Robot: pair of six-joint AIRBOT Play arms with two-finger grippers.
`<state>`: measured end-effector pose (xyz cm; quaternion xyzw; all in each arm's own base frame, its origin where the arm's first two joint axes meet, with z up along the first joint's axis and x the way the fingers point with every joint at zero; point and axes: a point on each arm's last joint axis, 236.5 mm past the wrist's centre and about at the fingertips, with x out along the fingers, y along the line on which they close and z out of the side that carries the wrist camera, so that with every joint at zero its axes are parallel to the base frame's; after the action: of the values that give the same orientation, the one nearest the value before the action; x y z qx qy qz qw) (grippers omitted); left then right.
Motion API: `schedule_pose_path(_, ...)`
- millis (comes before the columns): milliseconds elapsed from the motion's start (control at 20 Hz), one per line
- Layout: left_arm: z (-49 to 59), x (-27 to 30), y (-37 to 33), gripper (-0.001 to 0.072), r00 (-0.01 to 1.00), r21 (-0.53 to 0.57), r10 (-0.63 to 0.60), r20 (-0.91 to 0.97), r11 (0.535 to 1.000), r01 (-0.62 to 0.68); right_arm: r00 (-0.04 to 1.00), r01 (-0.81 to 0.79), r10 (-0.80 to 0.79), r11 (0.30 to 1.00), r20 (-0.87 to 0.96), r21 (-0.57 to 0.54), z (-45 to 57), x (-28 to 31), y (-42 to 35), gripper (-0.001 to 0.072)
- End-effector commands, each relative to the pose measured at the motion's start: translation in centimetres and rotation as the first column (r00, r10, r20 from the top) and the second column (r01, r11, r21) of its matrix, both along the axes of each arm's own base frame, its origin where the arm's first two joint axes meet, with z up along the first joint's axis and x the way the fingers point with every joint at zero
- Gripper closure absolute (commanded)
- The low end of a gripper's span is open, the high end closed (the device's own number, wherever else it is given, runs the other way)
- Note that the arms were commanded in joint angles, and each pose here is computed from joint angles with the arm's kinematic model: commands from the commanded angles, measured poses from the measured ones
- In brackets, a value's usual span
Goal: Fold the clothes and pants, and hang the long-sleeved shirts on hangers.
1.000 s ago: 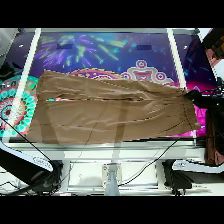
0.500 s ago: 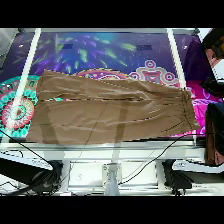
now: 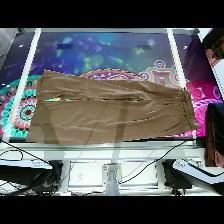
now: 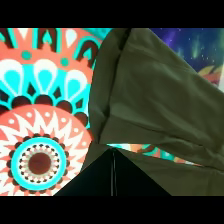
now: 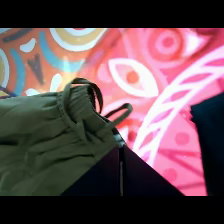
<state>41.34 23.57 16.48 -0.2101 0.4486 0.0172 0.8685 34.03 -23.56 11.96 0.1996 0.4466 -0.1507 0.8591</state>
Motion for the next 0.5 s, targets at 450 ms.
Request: schedule_pose_path(450, -0.9, -8.5, 2.0, 0.0697, 0.969, 0.283, 0.236, 0.067, 0.927, -0.245, 0.977, 0.194, -0.177, 0.971, -0.123, 0.143, -6.8, -14.9, 6.8, 0.0676)
